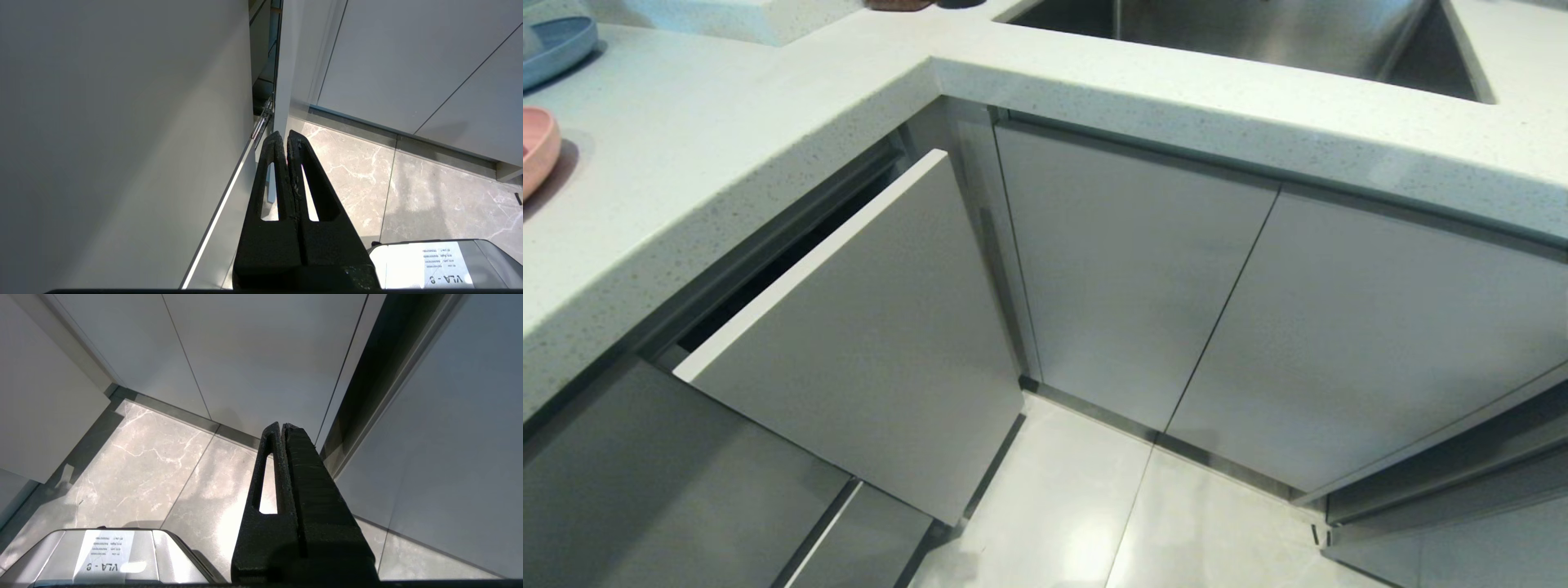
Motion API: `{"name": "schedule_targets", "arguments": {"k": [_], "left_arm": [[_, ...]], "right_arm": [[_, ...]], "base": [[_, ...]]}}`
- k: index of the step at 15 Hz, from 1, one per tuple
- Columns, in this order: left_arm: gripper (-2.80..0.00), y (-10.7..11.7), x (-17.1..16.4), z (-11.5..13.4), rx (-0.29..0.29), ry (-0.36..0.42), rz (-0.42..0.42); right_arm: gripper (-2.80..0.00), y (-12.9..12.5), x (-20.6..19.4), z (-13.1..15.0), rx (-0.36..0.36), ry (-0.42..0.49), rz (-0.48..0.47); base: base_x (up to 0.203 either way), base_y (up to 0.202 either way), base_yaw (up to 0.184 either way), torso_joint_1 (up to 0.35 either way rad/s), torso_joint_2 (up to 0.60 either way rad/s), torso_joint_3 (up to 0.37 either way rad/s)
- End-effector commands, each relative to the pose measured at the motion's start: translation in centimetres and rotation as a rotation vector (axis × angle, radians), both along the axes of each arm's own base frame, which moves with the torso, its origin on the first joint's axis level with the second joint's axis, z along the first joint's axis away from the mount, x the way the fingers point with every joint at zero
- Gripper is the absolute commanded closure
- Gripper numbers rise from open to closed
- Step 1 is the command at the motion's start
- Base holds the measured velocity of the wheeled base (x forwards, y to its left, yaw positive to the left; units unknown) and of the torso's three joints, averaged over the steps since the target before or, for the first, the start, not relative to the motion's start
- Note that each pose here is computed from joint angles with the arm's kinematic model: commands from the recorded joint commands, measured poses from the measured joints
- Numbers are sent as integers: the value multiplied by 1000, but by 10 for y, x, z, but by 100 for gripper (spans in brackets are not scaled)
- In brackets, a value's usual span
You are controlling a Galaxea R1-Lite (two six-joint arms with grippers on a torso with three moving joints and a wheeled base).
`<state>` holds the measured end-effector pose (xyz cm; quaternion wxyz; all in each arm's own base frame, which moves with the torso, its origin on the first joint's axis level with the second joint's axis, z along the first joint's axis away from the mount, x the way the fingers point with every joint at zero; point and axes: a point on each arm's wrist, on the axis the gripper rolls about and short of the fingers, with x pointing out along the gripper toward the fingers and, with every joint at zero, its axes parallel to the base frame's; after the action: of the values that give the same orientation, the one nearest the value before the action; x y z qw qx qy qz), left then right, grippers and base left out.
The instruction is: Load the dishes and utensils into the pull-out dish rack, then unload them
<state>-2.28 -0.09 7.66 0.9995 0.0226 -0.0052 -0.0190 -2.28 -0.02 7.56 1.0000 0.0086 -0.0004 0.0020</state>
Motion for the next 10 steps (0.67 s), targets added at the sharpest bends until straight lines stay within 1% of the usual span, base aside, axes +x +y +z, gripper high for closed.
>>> {"name": "schedule_targets", "arguments": {"k": [1, 2, 4, 10], "left_arm": [[0, 0, 1, -2, 1, 11, 0], [0, 0, 1, -2, 0, 11, 0], [0, 0, 1, -2, -1, 11, 1], [0, 0, 1, -3, -4, 13, 1]], "right_arm": [[0, 0, 0, -1, 0, 2, 1], [0, 0, 0, 0, 1, 2, 0], [0, 0, 0, 0, 0, 1, 1], [0, 0, 0, -1, 0, 2, 1]], "base": [[0, 0, 0, 0, 0, 0], [0, 0, 0, 0, 0, 0], [0, 0, 0, 2, 2, 112], [0, 0, 0, 2, 5, 192]]}}
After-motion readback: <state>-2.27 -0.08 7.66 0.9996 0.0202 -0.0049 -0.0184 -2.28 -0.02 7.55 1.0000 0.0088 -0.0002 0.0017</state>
